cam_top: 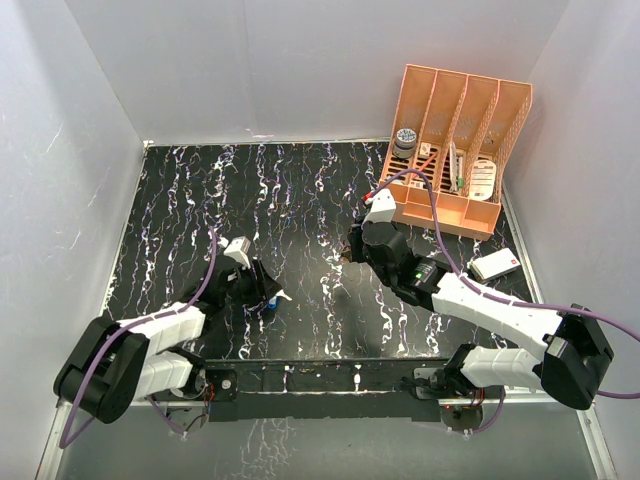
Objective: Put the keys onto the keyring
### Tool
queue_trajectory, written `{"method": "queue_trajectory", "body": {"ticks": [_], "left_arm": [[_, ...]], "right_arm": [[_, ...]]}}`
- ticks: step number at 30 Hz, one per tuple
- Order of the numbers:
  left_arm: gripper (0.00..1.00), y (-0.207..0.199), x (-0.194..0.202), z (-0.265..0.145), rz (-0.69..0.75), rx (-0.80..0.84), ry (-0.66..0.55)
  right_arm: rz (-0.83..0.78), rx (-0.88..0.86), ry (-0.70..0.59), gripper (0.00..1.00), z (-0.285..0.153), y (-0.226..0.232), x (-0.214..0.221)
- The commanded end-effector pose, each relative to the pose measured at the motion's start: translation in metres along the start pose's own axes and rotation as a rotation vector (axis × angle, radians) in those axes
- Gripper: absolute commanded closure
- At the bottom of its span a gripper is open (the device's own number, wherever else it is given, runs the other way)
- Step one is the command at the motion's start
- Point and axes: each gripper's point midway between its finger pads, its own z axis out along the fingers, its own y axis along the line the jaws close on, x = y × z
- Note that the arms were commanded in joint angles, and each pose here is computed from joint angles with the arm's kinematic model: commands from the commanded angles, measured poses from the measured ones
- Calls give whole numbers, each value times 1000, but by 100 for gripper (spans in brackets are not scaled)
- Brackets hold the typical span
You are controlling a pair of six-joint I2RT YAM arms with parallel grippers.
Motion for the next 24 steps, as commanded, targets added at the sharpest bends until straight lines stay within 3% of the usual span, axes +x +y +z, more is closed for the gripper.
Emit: {"method": "queue_trajectory", "body": {"ticks": [1, 24], "left_arm": [[56, -9, -9, 2, -6, 31, -3], [59, -9, -2, 19, -16, 76, 10]], "right_arm": [[30, -10, -63, 100, -1, 4, -18], [29, 1, -64, 100, -3, 1, -17]]}}
